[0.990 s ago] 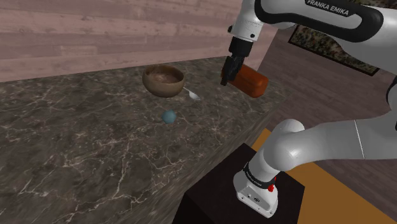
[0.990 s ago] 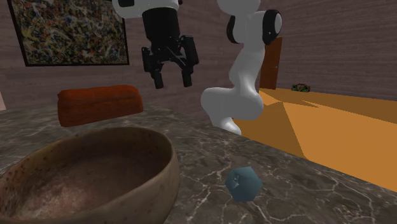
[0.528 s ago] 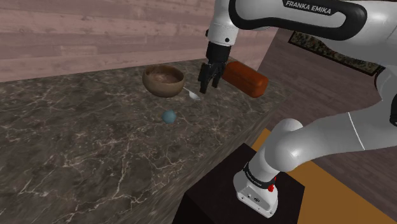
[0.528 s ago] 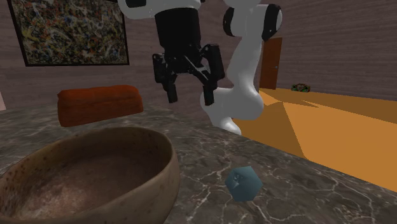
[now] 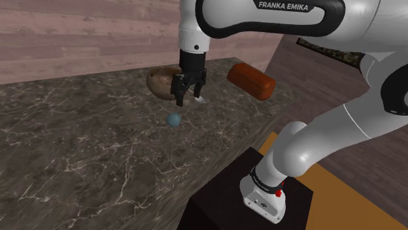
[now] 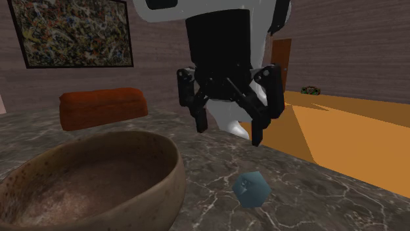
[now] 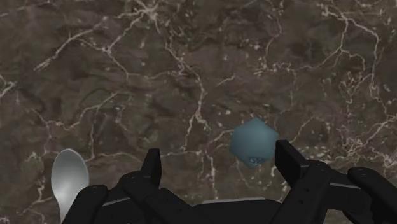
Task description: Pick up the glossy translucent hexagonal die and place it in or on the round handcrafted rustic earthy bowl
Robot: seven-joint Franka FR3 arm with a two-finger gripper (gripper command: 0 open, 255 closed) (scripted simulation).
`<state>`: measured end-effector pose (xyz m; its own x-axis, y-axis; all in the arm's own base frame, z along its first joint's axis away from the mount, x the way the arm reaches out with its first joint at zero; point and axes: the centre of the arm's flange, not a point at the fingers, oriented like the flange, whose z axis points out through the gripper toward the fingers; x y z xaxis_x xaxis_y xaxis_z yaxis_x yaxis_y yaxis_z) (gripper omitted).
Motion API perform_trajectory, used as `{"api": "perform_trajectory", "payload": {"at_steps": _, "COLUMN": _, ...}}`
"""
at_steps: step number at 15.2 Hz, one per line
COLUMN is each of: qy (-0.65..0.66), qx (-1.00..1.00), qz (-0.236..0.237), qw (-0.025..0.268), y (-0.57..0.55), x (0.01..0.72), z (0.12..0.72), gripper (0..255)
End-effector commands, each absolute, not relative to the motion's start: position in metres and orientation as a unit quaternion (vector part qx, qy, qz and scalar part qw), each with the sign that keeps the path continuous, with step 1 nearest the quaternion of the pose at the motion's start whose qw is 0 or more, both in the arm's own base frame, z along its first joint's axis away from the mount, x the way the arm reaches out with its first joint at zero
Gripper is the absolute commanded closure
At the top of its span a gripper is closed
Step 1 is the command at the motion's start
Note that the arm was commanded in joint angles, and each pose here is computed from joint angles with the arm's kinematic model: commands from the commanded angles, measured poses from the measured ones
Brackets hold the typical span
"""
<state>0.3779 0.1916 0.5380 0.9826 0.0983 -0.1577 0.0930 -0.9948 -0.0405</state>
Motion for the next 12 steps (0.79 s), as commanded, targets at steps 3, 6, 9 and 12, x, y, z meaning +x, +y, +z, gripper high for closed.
{"api": "perform_trajectory", "payload": {"at_steps": 3, "qy": -0.043, "qx": -0.995, "qz": 0.092, "qw": 0.005, "y": 0.242, "x": 0.397, "z": 0.520, "gripper": 0}}
{"api": "perform_trajectory", "payload": {"at_steps": 6, "qy": -0.043, "qx": -0.995, "qz": 0.093, "qw": 0.004, "y": 0.244, "x": 0.396, "z": 0.509, "gripper": 0}}
{"api": "perform_trajectory", "payload": {"at_steps": 9, "qy": -0.043, "qx": -0.995, "qz": 0.093, "qw": 0.004, "y": 0.244, "x": 0.393, "z": 0.493, "gripper": 0}}
{"api": "perform_trajectory", "payload": {"at_steps": 12, "qy": -0.043, "qx": -0.995, "qz": 0.093, "qw": 0.004, "y": 0.244, "x": 0.390, "z": 0.480, "gripper": 0}}
